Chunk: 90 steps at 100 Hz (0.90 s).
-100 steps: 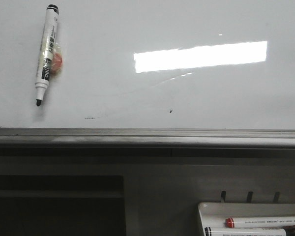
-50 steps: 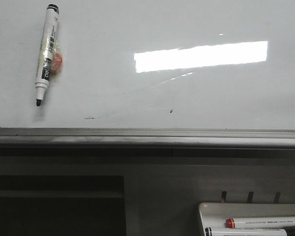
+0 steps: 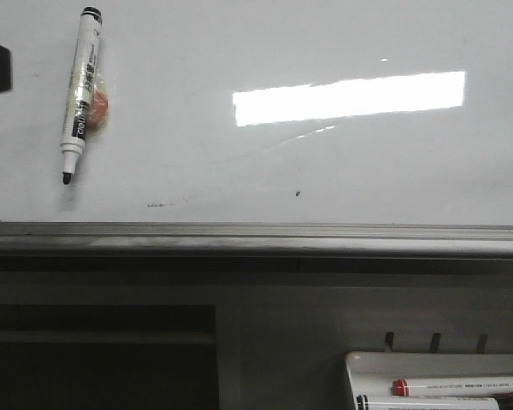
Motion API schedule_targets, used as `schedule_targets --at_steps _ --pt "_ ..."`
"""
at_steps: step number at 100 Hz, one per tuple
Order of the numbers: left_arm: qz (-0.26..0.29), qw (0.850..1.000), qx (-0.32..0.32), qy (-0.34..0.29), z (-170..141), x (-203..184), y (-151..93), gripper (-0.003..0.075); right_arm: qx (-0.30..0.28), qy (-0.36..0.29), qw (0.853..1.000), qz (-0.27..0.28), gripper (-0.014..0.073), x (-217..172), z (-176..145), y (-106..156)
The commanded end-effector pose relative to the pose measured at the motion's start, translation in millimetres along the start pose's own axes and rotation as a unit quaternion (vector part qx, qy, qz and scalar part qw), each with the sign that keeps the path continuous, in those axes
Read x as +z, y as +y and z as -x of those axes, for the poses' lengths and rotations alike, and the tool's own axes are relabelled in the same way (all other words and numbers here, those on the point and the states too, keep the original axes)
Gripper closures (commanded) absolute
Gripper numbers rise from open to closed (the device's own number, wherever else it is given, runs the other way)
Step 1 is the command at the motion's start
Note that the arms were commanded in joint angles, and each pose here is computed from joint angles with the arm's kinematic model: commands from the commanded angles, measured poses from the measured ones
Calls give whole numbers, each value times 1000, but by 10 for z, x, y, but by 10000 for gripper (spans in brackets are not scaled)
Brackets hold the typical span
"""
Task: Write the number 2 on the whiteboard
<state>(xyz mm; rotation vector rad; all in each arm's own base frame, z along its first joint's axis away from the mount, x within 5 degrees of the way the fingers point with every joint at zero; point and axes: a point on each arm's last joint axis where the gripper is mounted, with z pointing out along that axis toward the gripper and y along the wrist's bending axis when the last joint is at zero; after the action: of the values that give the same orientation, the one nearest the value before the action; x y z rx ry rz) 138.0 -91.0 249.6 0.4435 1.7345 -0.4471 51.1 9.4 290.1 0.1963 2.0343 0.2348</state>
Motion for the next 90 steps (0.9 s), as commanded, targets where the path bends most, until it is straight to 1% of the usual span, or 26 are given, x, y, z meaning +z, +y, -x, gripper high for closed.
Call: schedule_targets --at_steps 1,8,18,30,46,56,60,67,71,73,74,77,79,81,84,86,90 --pt "-3 998 -8 -61 147 138 -45 260 5 -50 999 10 646 -41 164 38" --pt "1 997 -11 -70 121 261 -54 260 5 -57 998 10 646 -43 178 39" --pt "3 998 -47 -46 72 422 -63 260 5 -67 998 11 646 -45 195 40" --pt "5 998 -57 -37 98 560 -73 265 5 -73 997 11 646 -46 206 41" --pt "12 997 -75 -15 111 674 -77 307 5 -86 996 12 646 -50 230 42" --pt "17 996 -90 0 86 681 -72 343 5 -89 996 12 646 -51 234 42" --pt "21 995 -102 13 62 680 -66 366 5 -89 996 12 646 -51 234 42" --pt "23 993 -110 34 23 678 -67 438 5 -89 996 12 646 -51 234 42" --pt "23 993 -110 40 12 677 -69 500 5 -89 996 12 646 -51 234 42" --pt "23 993 -110 40 12 677 -69 545 5 -89 996 12 646 -51 234 42" --pt "23 993 -110 40 12 677 -69 545 5 -89 996 12 646 -51 234 42" --pt "22 993 -107 36 19 678 -69 603 5 -89 996 12 646 -51 234 42" --pt "21 994 -105 34 23 678 -70 626 5 -89 996 12 646 -51 234 42" --pt "20 994 -101 29 33 679 -71 675 5 -89 996 12 646 -51 234 42" --pt "19 995 -98 26 38 679 -73 722 5 -89 996 12 646 -51 234 42" --pt "17 995 -94 23 44 680 -75 744 5 -90 996 12 646 -51 236 43" --pt "14 996 -88 21 49 680 -80 741 5 -89 996 12 646 -51 235 43"
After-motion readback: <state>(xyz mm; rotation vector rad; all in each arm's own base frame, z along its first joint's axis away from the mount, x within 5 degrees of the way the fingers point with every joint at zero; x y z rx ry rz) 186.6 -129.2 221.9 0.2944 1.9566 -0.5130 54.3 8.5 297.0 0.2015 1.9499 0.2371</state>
